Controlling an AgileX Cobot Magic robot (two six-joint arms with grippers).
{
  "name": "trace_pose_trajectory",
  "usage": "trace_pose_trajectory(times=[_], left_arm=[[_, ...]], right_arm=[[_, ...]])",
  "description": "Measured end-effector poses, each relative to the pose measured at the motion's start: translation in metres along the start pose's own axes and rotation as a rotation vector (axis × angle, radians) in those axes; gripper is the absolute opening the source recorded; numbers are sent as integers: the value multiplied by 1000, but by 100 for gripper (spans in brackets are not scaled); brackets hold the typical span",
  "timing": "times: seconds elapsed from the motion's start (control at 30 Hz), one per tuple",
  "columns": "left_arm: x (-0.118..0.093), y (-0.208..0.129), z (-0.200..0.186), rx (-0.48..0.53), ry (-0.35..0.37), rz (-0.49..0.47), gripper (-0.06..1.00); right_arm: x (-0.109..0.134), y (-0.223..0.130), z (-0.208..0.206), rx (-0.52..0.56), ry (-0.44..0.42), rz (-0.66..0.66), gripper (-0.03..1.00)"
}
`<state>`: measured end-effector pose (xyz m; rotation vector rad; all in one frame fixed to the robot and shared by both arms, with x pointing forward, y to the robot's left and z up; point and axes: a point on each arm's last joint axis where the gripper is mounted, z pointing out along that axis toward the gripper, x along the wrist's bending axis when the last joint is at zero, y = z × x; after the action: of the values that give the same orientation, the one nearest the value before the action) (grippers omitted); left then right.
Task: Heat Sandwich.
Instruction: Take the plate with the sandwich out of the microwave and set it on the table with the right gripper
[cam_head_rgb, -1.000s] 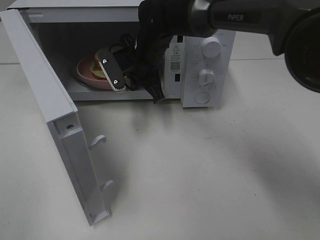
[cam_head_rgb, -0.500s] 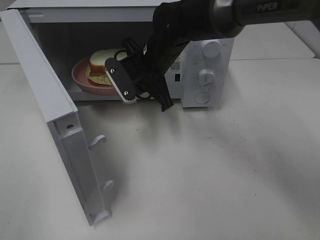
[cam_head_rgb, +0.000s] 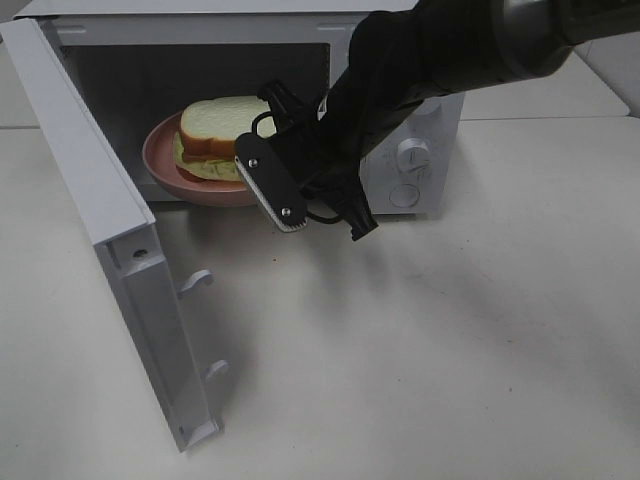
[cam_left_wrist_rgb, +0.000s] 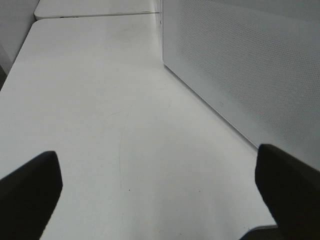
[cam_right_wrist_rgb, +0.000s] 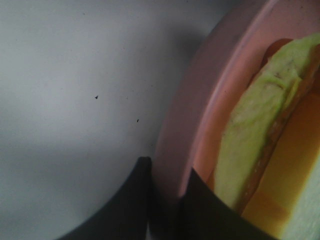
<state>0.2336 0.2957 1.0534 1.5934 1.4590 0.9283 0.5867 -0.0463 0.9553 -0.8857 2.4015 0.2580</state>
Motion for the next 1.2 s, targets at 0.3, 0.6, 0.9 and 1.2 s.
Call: trace_pose_trajectory(times=[0.3,0.6,0.9,1.2], left_arm=[[0,0,0,0,0,0,97],[0,0,0,0,0,0,97],[0,0,0,0,0,0,97],[0,0,0,0,0,0,97]], right_arm=[[31,3,-22,1,-2,-20,14],[63,7,-53,2,13,-16,14],[93,10,-84,4,3,-10,14],[118,13,-113,7,-21,-10,14]])
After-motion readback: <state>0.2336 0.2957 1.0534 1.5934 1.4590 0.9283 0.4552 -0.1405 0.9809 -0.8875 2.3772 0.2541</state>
